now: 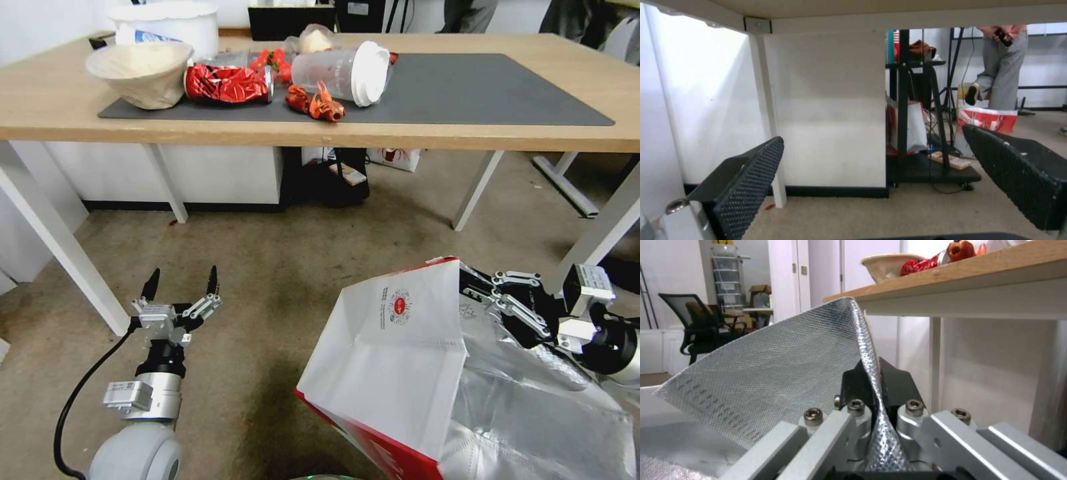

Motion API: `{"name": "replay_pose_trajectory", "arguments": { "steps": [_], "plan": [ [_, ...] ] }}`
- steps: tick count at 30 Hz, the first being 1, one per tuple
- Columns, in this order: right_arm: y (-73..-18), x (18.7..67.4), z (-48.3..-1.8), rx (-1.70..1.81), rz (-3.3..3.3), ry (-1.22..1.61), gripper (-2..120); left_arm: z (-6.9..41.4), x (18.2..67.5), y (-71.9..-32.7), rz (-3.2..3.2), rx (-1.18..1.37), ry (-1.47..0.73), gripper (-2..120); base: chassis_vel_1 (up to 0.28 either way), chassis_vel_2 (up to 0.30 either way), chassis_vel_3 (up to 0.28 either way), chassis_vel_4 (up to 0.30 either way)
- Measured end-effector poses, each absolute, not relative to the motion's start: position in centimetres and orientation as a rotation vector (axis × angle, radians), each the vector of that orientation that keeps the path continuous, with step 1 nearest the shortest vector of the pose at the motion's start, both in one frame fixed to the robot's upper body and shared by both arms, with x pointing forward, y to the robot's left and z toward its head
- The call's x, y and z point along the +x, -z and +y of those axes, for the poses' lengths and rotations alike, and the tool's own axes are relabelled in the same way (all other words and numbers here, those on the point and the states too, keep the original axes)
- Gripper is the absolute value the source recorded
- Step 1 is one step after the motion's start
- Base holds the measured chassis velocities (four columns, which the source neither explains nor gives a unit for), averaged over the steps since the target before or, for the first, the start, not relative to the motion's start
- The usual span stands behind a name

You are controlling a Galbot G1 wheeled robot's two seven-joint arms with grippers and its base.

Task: Pick up the food delivery bag from the floor and place it on the table.

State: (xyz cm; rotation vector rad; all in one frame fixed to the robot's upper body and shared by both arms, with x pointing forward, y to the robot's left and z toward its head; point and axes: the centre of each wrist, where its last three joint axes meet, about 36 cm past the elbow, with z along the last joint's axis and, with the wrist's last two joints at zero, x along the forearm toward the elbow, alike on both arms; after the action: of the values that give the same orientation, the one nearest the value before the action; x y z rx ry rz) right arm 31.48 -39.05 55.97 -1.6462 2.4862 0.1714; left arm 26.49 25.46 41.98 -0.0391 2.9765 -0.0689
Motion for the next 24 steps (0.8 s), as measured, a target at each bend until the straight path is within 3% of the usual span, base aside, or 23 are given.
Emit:
{"name": "replay_pose_trajectory", "arguments": {
  "steps": [24],
  "plan": [
    [-55.48,31.35,-39.10,-1.612,2.514,-0.138,0,25.47,26.20,-41.84,2.992,-0.040,0.053,100,0.000,0.000,0.000,0.000]
  ]
}}
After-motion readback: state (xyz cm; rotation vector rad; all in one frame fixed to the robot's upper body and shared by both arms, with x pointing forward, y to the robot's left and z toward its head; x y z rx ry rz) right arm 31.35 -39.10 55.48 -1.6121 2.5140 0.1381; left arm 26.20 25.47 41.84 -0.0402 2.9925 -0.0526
